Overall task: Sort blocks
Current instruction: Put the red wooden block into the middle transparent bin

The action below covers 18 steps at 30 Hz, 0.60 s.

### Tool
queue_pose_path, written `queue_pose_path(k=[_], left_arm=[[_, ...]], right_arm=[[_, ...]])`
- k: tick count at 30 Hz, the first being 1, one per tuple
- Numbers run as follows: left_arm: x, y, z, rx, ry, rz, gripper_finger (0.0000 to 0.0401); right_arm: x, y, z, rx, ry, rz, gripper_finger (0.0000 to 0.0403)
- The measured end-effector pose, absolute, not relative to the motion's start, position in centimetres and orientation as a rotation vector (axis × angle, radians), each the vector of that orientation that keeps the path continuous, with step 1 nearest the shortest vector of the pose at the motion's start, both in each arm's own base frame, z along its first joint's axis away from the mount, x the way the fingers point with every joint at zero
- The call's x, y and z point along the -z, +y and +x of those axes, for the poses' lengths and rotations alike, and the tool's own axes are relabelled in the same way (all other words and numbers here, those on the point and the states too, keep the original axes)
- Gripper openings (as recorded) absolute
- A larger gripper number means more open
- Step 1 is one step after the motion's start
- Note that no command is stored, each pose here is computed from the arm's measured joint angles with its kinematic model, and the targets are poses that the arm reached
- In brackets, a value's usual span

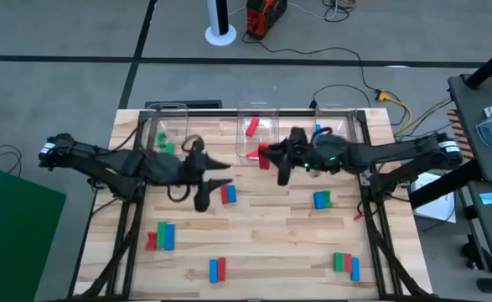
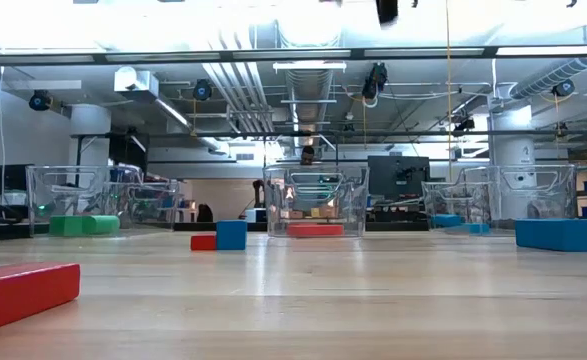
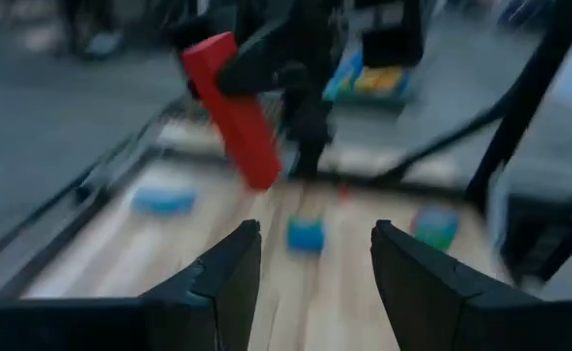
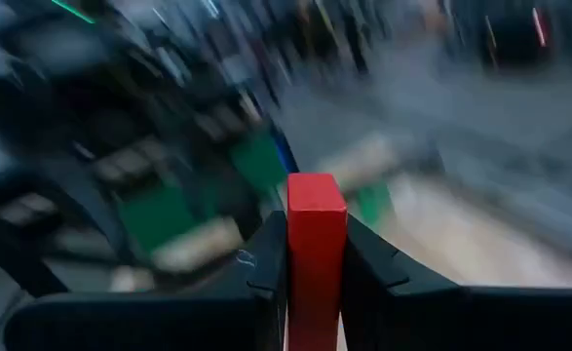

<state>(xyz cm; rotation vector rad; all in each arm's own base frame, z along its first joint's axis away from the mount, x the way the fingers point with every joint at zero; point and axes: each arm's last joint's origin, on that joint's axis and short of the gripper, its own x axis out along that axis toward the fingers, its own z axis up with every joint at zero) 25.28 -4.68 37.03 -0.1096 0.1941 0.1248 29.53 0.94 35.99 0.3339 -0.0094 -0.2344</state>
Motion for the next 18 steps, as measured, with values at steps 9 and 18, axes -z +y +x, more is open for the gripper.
queue_pose_path(k=[9,18], left_arm=[[-38.8,-2.2,27.1,-0.089,-0.052,-0.138,0.0173],[-38.4,-2.4,29.6,-0.080,-0.170,-0.163,0.0173]], right_arm=[[-40.5,1.4,28.1,0.094,-0.408,0.079,0.0049],[-41.3,1.5,27.9,0.057,-0.503,0.051,0.0049]])
